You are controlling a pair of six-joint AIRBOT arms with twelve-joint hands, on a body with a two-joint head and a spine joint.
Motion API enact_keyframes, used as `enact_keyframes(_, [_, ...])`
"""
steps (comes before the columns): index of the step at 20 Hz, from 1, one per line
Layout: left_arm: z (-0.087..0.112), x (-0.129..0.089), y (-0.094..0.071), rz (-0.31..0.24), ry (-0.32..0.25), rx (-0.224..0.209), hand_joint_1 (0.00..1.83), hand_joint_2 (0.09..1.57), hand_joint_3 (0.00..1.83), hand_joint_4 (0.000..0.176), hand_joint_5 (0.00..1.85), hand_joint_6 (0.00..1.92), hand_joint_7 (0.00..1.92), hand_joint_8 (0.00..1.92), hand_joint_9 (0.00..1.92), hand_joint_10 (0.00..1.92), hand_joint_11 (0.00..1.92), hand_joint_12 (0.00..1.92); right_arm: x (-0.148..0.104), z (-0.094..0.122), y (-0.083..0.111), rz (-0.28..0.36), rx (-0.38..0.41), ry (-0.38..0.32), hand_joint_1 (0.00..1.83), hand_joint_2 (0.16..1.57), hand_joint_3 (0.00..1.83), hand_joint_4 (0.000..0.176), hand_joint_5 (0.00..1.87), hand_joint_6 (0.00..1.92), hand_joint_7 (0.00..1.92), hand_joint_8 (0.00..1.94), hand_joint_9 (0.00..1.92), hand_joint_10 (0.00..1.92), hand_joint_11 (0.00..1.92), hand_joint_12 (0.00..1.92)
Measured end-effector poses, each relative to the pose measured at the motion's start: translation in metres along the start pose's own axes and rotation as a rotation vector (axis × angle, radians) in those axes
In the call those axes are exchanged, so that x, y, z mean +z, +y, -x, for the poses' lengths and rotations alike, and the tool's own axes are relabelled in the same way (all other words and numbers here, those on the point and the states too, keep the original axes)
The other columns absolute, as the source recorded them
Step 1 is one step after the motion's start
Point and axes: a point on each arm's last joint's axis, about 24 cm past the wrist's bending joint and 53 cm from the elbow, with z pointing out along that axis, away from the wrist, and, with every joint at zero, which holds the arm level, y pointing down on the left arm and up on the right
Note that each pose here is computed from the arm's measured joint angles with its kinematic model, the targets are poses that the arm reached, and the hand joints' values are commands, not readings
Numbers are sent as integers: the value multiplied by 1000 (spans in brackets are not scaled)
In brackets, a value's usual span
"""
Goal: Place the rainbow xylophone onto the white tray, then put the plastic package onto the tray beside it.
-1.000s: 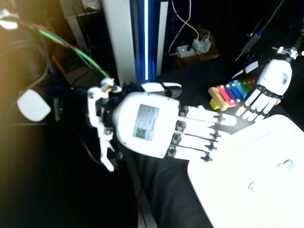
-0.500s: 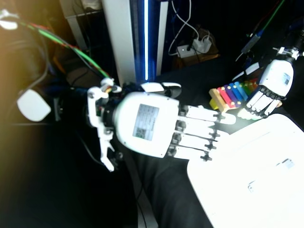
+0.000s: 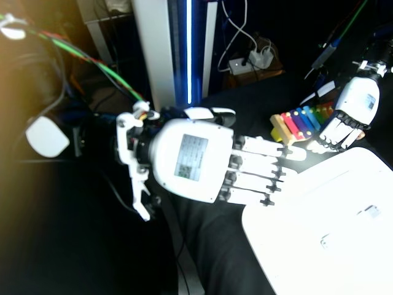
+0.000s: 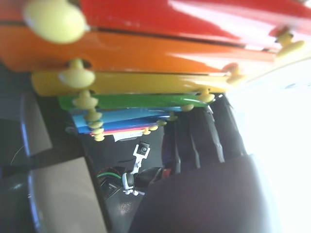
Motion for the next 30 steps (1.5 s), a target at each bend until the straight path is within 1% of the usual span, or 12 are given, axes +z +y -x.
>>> enact_keyframes(2, [6,-1,0,1,-15,11,1202,1021,0,75,373,1053,469,723,519,645,257,1130,0,0,0,0,0,0,736,853,7,56,235,0,367,0,370,4,430,50])
enact_keyframes(6, [25,-12,6,22,-69,21,1146,1069,1,44,261,1256,430,798,484,775,322,1141,0,-1,0,0,1,1,727,844,1,52,231,0,360,0,374,4,447,52])
enact_keyframes(8, [41,-20,8,28,-114,12,1101,1081,0,56,205,1318,373,938,440,867,302,1174,1,-1,0,1,1,2,707,835,0,55,227,0,349,0,373,3,433,42])
enact_keyframes(9, [46,-22,8,29,-127,11,1096,1084,1,18,219,1280,347,1013,410,963,285,1222,1,-1,0,0,1,1,709,831,0,59,231,1,354,2,374,3,435,42])
enact_keyframes(11, [55,-23,5,23,-147,26,1219,1048,0,0,304,1211,393,1072,429,1115,319,1354,0,0,0,0,1,0,713,839,1,47,229,1,360,4,364,0,426,37])
enact_keyframes(12, [61,-24,1,14,-161,27,1110,1061,1,48,271,1266,377,1099,421,1100,314,1309,1,-1,0,0,1,1,706,834,0,47,229,1,366,6,366,1,429,37])
enact_keyframes(13, [64,-24,0,9,-168,30,1160,1041,0,42,280,1276,358,1184,371,1217,228,1443,1,-1,-1,0,1,1,705,839,1,46,228,0,366,6,368,2,432,38])
enact_keyframes(14, [75,-26,-3,-1,-191,35,1217,1029,0,0,274,1314,354,1223,348,1284,183,1524,2,-1,-2,0,2,0,711,844,3,47,229,1,368,6,370,2,435,39])
enact_keyframes(18, [115,-33,7,41,-271,80,1168,1023,0,0,266,1198,386,1149,373,1256,184,1562,4,-4,-2,3,6,4,715,846,2,37,227,1,363,2,370,3,440,39])
enact_keyframes(23, [157,-25,-7,50,-345,153,1270,1019,0,3,435,703,517,687,492,791,184,1126,4,-4,-3,2,5,3,750,861,3,24,234,3,383,7,383,6,447,40])
enact_keyframes(27, [170,-5,-2,73,-360,156,1209,991,0,3,480,691,483,762,528,835,253,1142,7,-7,-3,6,11,8,802,841,0,33,235,1,389,6,393,6,458,42])
enact_keyframes(30, [181,8,15,124,-383,117,1185,992,0,31,443,744,420,983,468,1075,295,1210,7,-8,-3,7,13,8,823,825,0,28,228,2,393,5,385,2,438,32])
